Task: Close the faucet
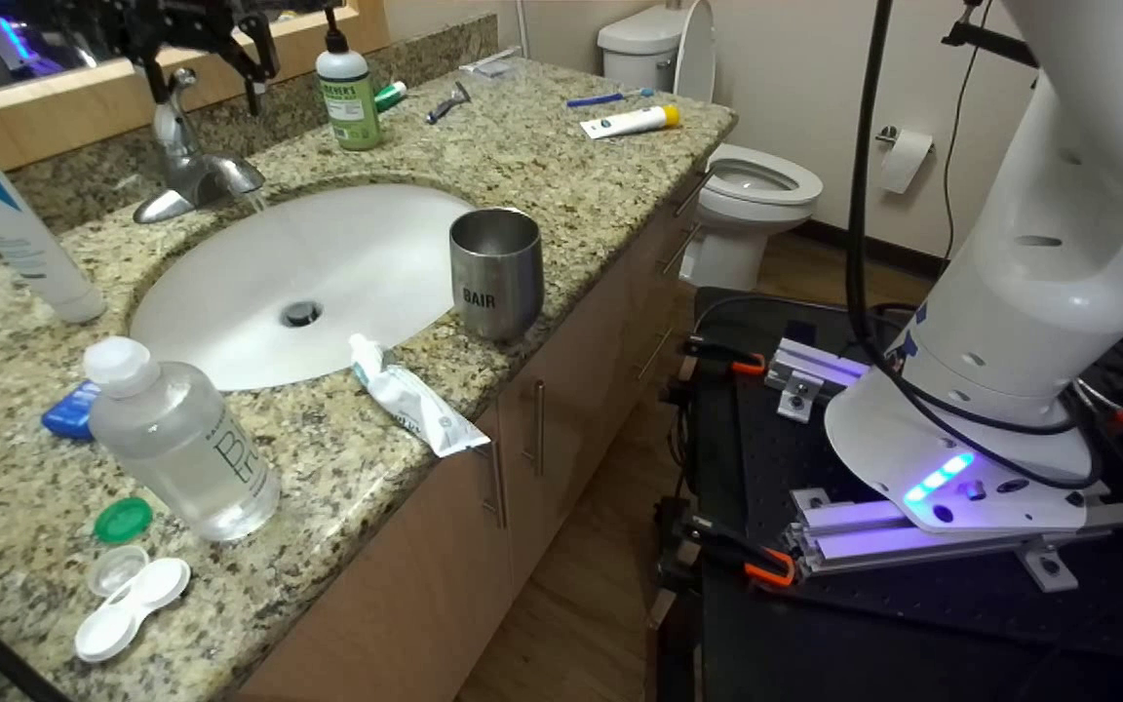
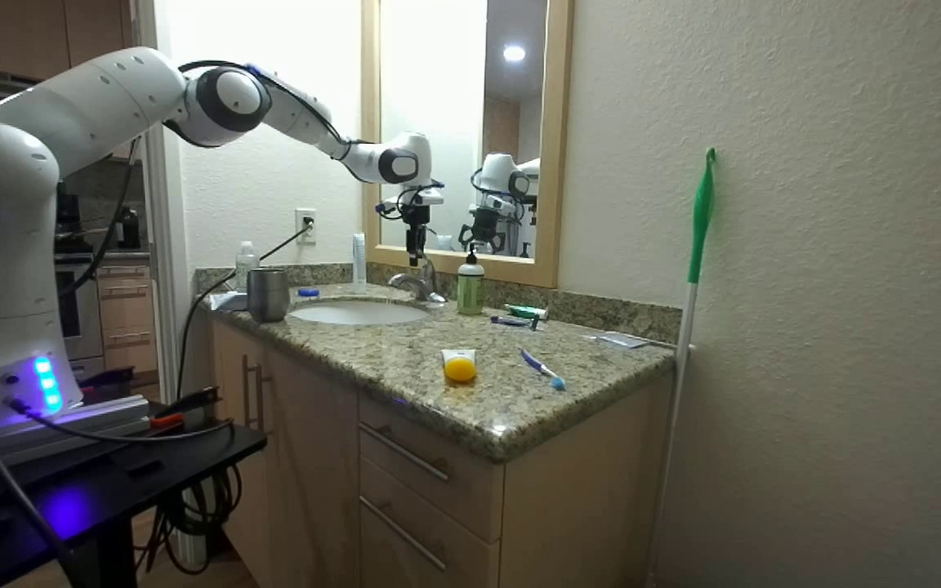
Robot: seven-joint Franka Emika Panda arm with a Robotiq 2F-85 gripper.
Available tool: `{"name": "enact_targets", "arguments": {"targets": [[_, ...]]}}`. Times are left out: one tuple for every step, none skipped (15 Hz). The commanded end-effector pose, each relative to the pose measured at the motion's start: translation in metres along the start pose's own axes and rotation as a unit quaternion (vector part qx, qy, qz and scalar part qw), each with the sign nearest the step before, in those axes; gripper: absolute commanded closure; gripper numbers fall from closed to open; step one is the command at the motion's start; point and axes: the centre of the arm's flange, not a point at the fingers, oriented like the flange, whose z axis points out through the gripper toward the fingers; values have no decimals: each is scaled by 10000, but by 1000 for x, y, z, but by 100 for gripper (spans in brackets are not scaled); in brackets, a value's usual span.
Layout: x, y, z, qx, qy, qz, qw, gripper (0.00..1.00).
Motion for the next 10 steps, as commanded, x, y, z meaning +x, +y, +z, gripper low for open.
{"name": "enact_targets", "arguments": {"targets": [[-23,16,0,-213,657,-479,9965,0],[-27,15,-1,-159,853,-647,9941,0],[-33,14,-1,-130,1060,-789,9911,0],[-37,12,-2,-91,1238,-938,9878,0],[-43,12,-5,-35,1374,-1053,9849,0],[-47,11,-9,39,1529,-1163,9814,0],[-50,11,-11,90,1669,-1232,9782,0],[-52,11,-14,138,1742,-1232,9769,0],[-54,11,-17,168,1801,-1220,9759,0],[-34,-18,-5,171,1670,-1163,9789,0]]}}
